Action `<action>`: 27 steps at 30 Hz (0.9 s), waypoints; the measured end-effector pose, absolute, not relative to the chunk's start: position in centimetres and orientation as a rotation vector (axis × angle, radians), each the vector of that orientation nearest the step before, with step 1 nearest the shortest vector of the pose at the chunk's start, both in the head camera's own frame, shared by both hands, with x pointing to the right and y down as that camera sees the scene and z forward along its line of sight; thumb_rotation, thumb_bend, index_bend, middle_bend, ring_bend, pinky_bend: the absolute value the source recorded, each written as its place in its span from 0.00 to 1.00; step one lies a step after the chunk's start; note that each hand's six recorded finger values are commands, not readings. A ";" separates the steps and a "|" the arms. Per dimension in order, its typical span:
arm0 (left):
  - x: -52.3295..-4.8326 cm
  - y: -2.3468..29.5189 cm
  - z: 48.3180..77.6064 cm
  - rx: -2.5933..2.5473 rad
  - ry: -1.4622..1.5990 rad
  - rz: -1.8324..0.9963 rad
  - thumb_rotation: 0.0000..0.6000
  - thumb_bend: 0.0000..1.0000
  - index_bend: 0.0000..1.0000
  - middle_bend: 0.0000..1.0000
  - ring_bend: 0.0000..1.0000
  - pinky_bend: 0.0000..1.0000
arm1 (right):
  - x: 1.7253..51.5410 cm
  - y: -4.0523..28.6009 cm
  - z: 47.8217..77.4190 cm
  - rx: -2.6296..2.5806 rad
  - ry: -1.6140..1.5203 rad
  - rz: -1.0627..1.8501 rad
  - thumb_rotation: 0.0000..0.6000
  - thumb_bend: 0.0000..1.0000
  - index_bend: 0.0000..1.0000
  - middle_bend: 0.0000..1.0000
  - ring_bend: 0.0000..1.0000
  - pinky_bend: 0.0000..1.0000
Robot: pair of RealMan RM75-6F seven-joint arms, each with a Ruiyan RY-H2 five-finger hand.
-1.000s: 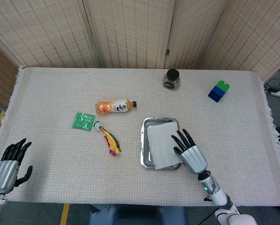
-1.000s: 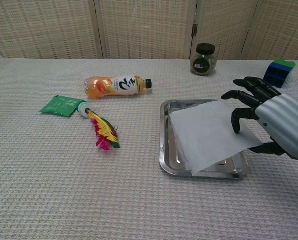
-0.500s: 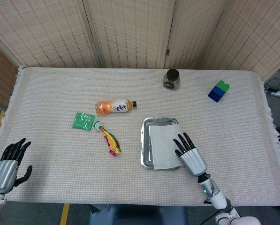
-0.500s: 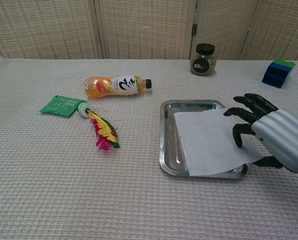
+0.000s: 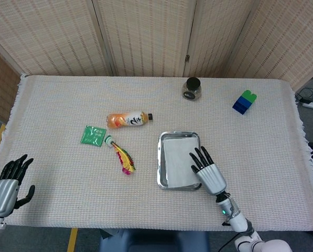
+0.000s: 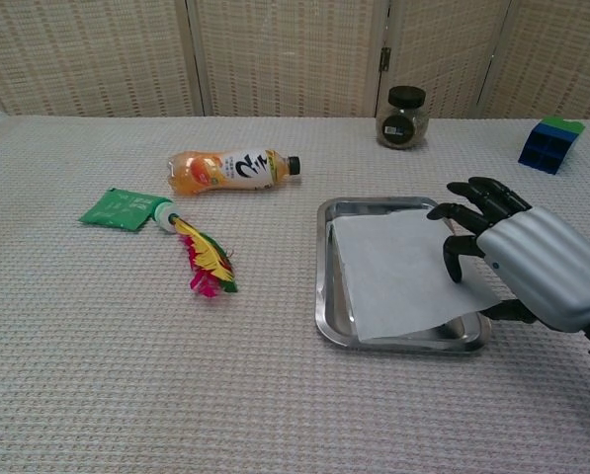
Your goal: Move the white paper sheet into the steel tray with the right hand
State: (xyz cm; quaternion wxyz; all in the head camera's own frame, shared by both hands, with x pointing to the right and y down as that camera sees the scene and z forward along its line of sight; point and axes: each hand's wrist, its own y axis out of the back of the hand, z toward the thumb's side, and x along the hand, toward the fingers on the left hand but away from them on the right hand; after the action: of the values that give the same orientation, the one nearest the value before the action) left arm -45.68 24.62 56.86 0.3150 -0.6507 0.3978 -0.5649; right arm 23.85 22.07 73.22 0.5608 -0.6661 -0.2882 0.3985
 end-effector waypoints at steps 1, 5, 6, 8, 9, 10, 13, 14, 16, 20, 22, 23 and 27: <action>-45.7 24.6 56.9 -1.713 1.049 -1.491 1.00 0.55 0.10 0.04 0.00 0.00 | 23.8 22.1 73.3 -1.570 -0.672 0.944 1.00 0.49 0.57 0.17 0.02 0.00; -45.7 24.6 56.9 -1.715 1.051 -1.489 1.00 0.55 0.11 0.04 0.00 0.00 | 23.7 22.2 73.6 -1.586 -0.651 0.960 1.00 0.49 0.33 0.10 0.00 0.00; -45.7 24.6 56.8 -1.715 1.051 -1.487 1.00 0.55 0.12 0.04 0.00 0.00 | 23.7 22.2 73.7 -1.592 -0.645 0.964 1.00 0.49 0.28 0.08 0.00 0.00; -45.7 24.6 56.8 -1.711 1.049 -1.490 1.00 0.55 0.14 0.04 0.00 0.00 | 23.7 22.3 73.7 -1.602 -0.638 0.971 1.00 0.49 0.16 0.03 0.00 0.00; -45.8 24.6 56.8 -1.708 1.046 -1.494 1.00 0.55 0.16 0.04 0.00 0.00 | 23.7 22.3 73.8 -1.612 -0.636 0.977 1.00 0.49 0.11 0.02 0.00 0.00; -45.8 24.7 56.8 -1.706 1.043 -1.498 1.00 0.55 0.19 0.04 0.00 0.00 | 23.7 22.3 73.7 -1.621 -0.636 0.981 1.00 0.49 0.09 0.01 0.00 0.00; -45.8 24.7 56.9 -1.701 1.033 -1.512 1.00 0.54 0.23 0.04 0.00 0.00 | 23.6 22.1 73.6 -1.655 -0.640 0.997 1.00 0.49 0.01 0.00 0.00 0.00; -45.8 24.7 56.9 -1.700 1.031 -1.515 1.00 0.54 0.23 0.04 0.00 0.00 | 23.5 22.0 73.5 -1.667 -0.641 1.003 1.00 0.49 0.00 0.00 0.00 0.00; -45.8 24.7 56.9 -1.698 1.028 -1.516 1.00 0.54 0.23 0.04 0.00 0.00 | 23.4 21.9 73.3 -1.700 -0.644 1.018 1.00 0.49 0.00 0.00 0.00 0.00; -45.8 24.8 57.0 -1.697 1.023 -1.526 1.00 0.55 0.24 0.04 0.00 0.00 | 23.0 21.5 72.7 -1.774 -0.636 1.060 1.00 0.49 0.00 0.00 0.00 0.00; -45.9 24.8 57.2 -1.696 1.015 -1.535 1.00 0.54 0.24 0.04 0.00 0.00 | 22.6 21.1 72.4 -1.823 -0.608 1.092 1.00 0.49 0.00 0.00 0.00 0.00; -45.8 24.8 57.2 -1.696 1.012 -1.539 1.00 0.54 0.24 0.04 0.00 0.00 | 22.4 20.9 72.3 -1.843 -0.588 1.108 1.00 0.49 0.00 0.00 0.00 0.00; -45.8 24.8 57.1 -1.694 1.013 -1.539 1.00 0.54 0.24 0.04 0.00 0.00 | 21.5 20.1 71.9 -1.914 -0.438 1.196 1.00 0.49 0.00 0.00 0.00 0.00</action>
State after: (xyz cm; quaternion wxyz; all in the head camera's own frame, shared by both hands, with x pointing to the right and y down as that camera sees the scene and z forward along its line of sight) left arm -45.80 24.83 57.14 0.3139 -0.6426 0.3844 -0.5838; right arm 21.46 20.13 71.86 0.4088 -0.7597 -0.1740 0.4749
